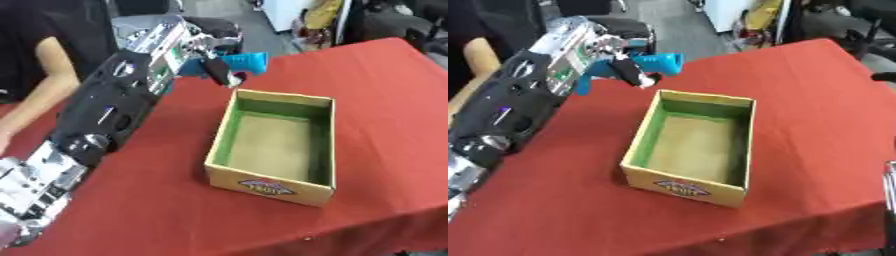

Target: Pick up objects on the table and place them in the box.

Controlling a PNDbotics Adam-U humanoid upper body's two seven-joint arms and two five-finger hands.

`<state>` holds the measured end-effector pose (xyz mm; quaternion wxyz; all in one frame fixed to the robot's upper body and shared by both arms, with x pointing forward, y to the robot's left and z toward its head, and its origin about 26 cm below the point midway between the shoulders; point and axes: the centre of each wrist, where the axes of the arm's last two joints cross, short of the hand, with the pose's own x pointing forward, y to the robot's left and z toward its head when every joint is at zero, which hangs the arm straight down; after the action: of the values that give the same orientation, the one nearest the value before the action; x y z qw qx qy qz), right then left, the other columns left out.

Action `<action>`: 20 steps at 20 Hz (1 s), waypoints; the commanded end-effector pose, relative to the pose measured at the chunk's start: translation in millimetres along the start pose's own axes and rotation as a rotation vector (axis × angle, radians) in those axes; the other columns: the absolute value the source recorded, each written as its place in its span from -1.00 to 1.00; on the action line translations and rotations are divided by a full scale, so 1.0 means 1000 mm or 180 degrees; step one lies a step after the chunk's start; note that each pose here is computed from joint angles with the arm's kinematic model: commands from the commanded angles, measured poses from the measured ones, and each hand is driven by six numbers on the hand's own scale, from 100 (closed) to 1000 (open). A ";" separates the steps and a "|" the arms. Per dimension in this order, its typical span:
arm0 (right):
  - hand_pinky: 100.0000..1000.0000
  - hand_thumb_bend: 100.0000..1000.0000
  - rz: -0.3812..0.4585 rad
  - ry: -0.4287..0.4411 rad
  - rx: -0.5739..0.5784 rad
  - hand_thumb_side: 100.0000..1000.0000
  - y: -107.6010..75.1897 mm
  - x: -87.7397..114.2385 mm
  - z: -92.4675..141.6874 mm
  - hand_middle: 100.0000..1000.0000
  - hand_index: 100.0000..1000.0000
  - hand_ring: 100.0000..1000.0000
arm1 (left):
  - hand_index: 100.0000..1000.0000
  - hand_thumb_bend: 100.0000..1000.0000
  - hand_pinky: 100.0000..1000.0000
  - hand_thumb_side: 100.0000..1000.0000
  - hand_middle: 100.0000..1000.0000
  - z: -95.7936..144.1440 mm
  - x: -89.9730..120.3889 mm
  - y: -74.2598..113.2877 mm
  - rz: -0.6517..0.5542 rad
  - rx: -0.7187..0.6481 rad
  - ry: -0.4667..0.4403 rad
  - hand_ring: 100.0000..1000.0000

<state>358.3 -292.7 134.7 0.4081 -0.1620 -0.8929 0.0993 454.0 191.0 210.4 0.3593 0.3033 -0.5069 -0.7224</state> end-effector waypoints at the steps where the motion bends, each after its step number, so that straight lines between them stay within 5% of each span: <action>1: 0.11 -0.34 -0.0001 -0.0120 -0.0025 1.00 -0.002 0.008 -0.008 0.61 1.00 0.57 | -1.00 -1.00 -0.66 -0.46 -1.00 0.001 0.003 0.006 -0.0097 0.0064 -0.0034 -1.00; 20: 0.11 -0.33 -0.0011 -0.0146 -0.0005 1.00 -0.001 0.010 -0.010 0.60 0.99 0.56 | -1.00 -1.00 -0.66 -0.44 -1.00 -0.012 0.016 -0.019 -0.0076 -0.0045 -0.0269 -1.00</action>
<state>358.3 -291.7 137.1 0.4051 -0.1608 -0.8944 0.1003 449.7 175.0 177.6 0.3393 0.2697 -0.5067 -0.7452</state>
